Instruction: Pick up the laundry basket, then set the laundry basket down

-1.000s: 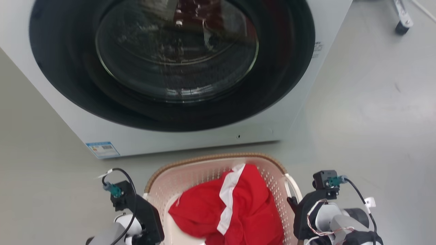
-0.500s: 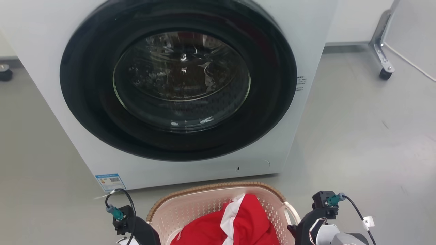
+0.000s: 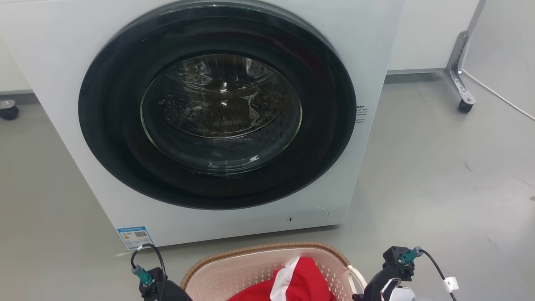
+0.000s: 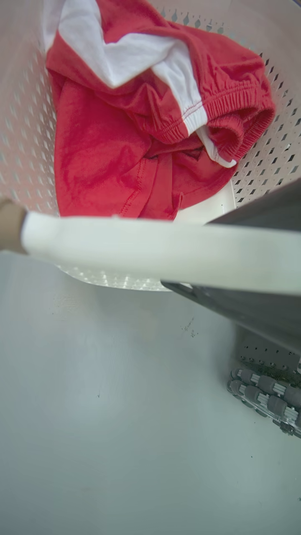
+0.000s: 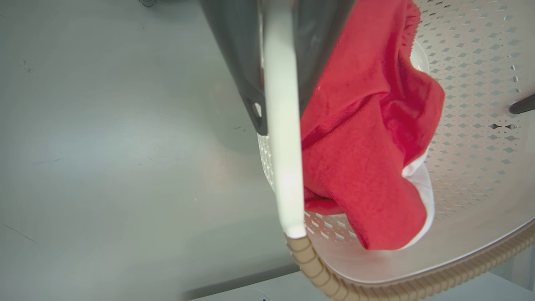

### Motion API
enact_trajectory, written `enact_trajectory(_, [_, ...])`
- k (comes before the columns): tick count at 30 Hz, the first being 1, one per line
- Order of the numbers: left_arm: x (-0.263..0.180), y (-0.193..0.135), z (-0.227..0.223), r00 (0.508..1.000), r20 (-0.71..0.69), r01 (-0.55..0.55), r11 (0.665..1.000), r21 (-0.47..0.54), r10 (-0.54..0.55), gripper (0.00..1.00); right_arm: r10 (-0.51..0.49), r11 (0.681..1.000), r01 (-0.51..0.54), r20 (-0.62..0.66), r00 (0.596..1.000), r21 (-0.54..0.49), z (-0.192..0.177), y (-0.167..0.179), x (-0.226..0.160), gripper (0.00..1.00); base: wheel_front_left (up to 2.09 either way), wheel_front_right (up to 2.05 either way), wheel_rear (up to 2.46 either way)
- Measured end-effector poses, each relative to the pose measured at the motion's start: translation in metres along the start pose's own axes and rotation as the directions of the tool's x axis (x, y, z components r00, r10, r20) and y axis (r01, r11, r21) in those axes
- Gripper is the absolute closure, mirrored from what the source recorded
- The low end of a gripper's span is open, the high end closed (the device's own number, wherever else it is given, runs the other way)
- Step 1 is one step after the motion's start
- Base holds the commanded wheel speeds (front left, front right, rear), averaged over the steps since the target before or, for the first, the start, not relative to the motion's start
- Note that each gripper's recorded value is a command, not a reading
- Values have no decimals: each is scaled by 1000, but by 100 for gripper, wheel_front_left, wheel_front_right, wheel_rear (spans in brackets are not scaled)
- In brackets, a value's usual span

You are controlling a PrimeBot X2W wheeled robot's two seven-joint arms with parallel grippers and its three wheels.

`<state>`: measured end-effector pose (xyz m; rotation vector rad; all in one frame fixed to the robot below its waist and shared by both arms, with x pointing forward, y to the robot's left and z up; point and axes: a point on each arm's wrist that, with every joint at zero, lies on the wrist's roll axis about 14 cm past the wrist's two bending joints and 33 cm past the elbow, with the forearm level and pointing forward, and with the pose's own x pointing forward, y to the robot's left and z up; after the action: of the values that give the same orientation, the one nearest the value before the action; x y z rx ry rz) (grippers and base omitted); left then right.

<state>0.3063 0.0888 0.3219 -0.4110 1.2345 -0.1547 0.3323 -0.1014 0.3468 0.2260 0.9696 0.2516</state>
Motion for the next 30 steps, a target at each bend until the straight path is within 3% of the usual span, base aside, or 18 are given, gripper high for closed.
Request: enact_trajectory(30, [-1,2,-4,1000,-26,-13,1000,-5,13,100,22,999,-21,-25,999,43,-4,4,-3,100,0,0,0])
